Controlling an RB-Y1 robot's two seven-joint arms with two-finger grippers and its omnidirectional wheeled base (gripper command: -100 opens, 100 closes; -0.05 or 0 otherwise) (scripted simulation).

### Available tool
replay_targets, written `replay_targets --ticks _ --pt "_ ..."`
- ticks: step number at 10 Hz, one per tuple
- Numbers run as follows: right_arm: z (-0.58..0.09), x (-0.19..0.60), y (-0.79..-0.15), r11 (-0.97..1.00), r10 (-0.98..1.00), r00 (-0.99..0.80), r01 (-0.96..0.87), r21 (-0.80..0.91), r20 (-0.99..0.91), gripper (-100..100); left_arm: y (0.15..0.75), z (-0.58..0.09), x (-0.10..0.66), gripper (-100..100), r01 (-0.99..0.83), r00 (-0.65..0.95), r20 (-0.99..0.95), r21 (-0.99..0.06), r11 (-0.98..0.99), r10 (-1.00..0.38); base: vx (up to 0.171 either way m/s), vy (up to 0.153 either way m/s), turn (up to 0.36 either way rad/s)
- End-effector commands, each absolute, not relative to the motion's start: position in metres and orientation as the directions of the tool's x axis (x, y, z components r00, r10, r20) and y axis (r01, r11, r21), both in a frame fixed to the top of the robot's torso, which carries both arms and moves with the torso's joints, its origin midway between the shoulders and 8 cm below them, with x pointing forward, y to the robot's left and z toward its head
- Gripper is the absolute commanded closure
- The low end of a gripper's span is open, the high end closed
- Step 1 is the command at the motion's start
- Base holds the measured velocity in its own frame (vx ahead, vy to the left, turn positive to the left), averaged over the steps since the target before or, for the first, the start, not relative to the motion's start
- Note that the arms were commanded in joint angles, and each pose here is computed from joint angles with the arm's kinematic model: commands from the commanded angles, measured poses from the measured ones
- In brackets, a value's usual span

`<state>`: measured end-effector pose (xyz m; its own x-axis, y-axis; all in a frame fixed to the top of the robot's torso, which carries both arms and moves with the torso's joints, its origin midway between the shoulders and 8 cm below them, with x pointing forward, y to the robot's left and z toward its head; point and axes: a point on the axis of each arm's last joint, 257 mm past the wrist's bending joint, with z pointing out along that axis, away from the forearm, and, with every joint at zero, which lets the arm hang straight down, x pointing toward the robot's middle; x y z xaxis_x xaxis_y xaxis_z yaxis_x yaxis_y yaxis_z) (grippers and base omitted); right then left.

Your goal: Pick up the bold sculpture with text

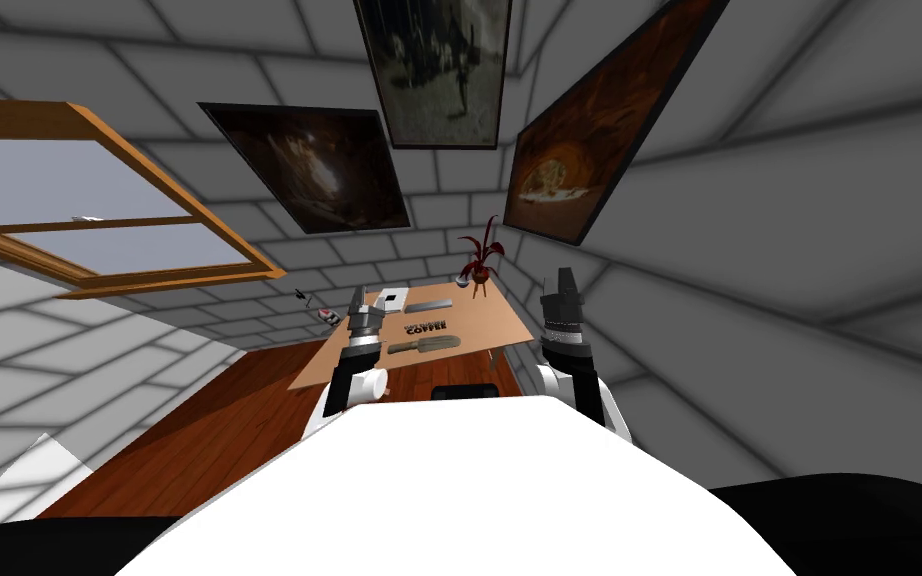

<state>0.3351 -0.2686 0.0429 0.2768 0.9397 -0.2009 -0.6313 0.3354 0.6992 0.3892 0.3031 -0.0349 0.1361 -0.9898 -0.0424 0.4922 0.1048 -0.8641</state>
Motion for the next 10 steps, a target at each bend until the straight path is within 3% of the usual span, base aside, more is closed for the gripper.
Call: replay_targets --ticks 1,10 --pt "0.043 0.335 -0.269 0.335 0.940 0.277 -0.631 0.699 -0.201 0 0.308 -0.049 0.399 -100 0.461 0.133 -0.074 -0.878 0.128 -0.988 -0.006 -0.001 -0.068" --pt "0.043 0.335 -0.269 0.335 0.940 0.277 -0.631 0.699 -0.201 0 0.363 -0.135 0.443 -100 0.260 0.188 -0.141 -0.947 0.187 -0.972 -0.008 -0.002 -0.078"
